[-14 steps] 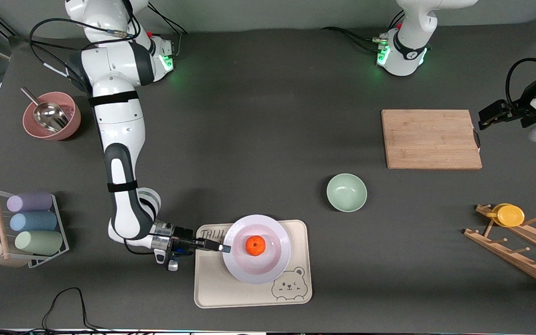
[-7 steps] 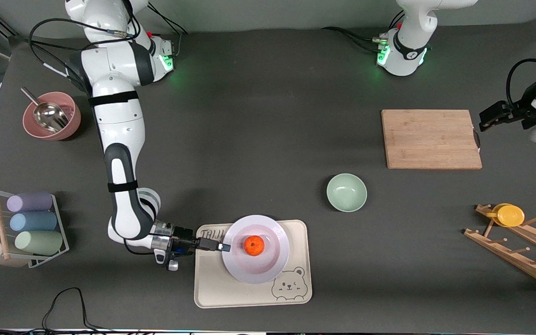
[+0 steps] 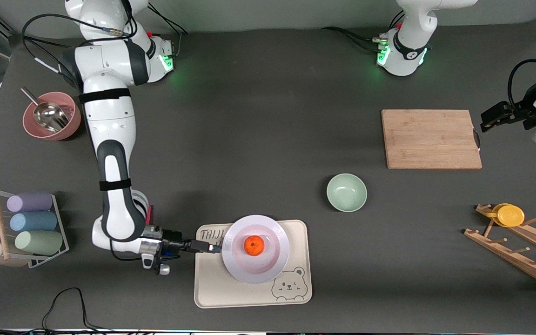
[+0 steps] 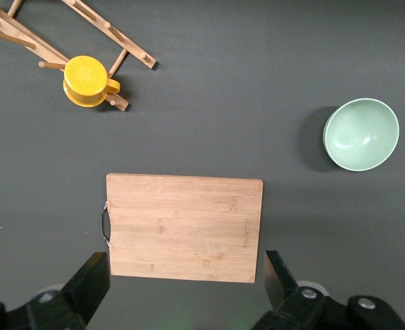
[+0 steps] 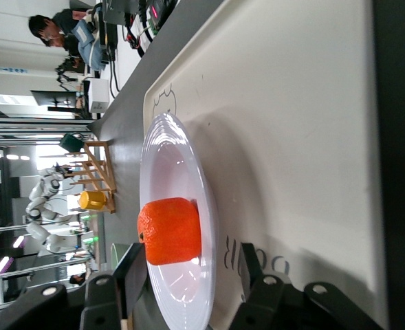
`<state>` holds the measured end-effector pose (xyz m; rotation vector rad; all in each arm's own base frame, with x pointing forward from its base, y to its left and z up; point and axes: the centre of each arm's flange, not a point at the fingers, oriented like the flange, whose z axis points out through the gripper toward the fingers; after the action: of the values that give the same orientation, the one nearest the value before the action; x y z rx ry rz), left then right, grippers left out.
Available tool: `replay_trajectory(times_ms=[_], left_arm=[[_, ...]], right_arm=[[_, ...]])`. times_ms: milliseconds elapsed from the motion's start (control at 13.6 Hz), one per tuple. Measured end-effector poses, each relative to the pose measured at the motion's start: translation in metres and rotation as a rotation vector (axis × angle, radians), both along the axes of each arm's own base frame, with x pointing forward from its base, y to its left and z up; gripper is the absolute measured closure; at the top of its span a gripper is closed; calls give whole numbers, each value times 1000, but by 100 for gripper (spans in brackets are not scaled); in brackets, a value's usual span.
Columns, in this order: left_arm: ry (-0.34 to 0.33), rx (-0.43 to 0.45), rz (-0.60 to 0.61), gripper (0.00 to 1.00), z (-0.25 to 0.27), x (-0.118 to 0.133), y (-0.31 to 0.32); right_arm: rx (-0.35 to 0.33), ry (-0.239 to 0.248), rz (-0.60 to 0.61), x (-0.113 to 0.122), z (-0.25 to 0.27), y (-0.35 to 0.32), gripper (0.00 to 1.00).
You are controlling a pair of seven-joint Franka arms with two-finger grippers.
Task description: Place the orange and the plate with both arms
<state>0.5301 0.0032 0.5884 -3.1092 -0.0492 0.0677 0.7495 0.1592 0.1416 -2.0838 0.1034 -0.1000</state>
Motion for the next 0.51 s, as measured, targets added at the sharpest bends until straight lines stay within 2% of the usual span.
replay_trajectory(times_ms=[220, 366, 440, 513], left_arm=[[-3, 0, 1, 0, 0, 0, 1], [-4, 0, 1, 0, 0, 1, 1], [-4, 0, 1, 0, 0, 1, 1], [-5, 0, 1, 0, 0, 1, 1]], right_arm=[[-124, 3, 15, 11, 42, -47, 35], [-227, -6, 56, 9, 78, -77, 19], [-275, -9, 86, 4, 99, -91, 19], [-322, -13, 123, -1, 123, -104, 13]])
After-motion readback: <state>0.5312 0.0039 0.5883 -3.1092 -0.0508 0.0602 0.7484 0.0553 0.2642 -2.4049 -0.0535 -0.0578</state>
